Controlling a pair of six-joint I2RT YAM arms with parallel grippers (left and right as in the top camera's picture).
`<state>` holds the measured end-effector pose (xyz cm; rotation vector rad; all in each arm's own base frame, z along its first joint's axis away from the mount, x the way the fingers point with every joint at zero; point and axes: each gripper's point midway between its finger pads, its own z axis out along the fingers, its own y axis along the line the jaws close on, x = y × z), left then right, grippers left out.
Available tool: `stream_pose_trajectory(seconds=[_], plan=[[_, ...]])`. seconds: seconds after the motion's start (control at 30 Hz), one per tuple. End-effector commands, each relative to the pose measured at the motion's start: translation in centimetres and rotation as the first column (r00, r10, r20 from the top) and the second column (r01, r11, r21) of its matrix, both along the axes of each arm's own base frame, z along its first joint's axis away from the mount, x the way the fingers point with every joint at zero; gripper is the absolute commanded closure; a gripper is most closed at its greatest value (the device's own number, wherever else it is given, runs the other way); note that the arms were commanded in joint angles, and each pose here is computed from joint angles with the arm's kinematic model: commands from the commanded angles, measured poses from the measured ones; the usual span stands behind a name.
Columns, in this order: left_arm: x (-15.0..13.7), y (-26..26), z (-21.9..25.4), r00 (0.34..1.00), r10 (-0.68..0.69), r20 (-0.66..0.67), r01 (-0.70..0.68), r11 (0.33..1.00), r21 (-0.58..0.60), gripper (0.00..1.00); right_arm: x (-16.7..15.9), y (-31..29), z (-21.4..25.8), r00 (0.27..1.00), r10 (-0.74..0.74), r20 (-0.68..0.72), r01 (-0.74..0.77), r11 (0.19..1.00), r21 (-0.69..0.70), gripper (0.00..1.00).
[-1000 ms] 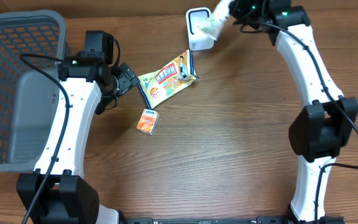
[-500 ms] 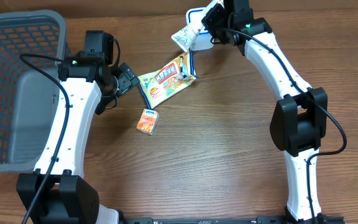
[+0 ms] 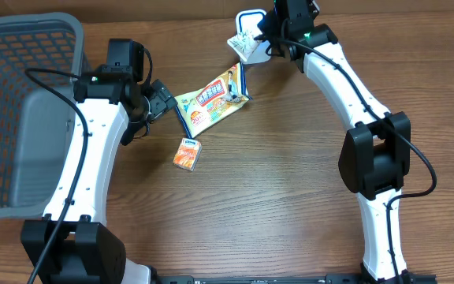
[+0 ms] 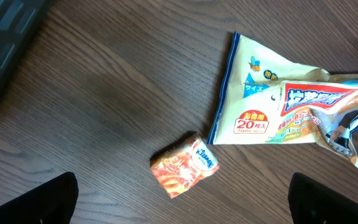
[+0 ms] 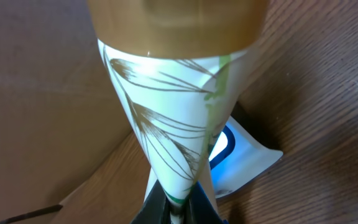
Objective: Scan the item barcode
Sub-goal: 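Hold the tube up in front of the scanner, then carry the tube off to the right and drop it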
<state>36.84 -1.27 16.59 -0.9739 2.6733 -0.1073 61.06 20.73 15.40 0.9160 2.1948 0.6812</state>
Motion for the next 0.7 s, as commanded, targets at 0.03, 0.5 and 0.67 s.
stream_pose_trajectory(seconds=[0.03,0.5,0.67], plan=[[0.3,0.4,0.9,1.0,-0.01,0.027,0.009,1.0,0.019,0.0,0.8,-2.3,7.0,0.991,-0.004,0.132,0.005,1.0,-0.01,0.96],[0.3,0.4,0.9,1.0,-0.01,0.027,0.009,1.0,0.019,0.0,-14.6,-39.2,11.3,0.786,-0.584,-0.203,0.557,0.811,-0.179,0.96],[0.3,0.4,0.9,1.0,-0.01,0.027,0.009,1.0,0.019,0.0,-24.1,-49.0,7.8,0.521,-0.779,-0.348,0.705,0.623,-0.338,0.96]])
